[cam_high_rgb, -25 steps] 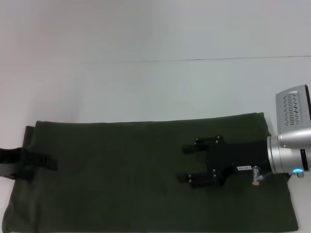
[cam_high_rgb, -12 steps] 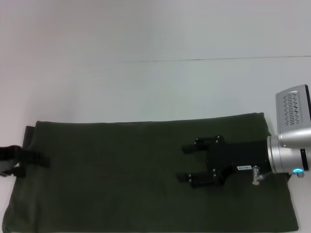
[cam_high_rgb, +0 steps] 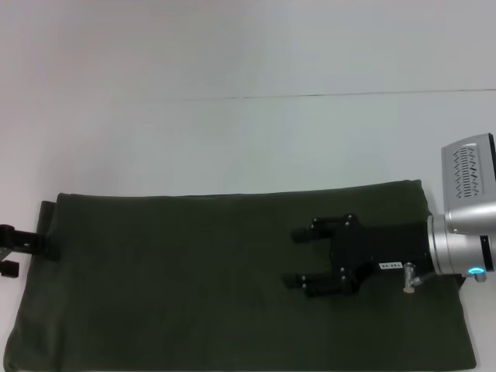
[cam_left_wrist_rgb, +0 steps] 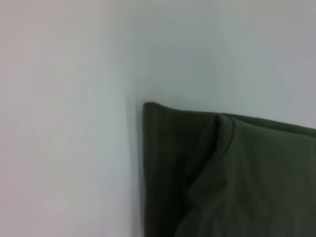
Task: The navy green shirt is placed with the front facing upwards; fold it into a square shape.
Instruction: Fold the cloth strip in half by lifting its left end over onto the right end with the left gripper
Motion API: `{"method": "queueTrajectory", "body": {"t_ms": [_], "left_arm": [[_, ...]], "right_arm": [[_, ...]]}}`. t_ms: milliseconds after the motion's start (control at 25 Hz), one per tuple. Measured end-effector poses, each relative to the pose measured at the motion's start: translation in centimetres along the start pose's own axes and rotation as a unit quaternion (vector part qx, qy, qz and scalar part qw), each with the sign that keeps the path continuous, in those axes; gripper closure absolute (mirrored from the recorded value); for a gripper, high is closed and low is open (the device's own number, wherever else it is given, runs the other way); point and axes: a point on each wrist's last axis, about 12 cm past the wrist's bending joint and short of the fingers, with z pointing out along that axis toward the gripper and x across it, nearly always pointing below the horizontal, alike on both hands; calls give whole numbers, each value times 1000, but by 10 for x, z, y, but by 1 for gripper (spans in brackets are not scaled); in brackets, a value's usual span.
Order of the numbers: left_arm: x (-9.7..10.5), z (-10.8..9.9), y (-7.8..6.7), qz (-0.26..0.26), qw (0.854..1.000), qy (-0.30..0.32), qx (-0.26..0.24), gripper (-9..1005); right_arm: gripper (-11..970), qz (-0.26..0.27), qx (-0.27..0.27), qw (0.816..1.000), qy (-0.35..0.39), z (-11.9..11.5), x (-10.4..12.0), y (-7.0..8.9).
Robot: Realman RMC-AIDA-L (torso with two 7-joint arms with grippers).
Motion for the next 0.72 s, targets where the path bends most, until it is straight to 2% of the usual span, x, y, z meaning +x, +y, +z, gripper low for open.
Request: {"method": "queueTrajectory", "body": {"t_ms": [720], "left_arm": [[7,5,3,4,1000,24,-15,86]], "right_arm": [[166,8,6,1000,5,0,1,-2]]}}
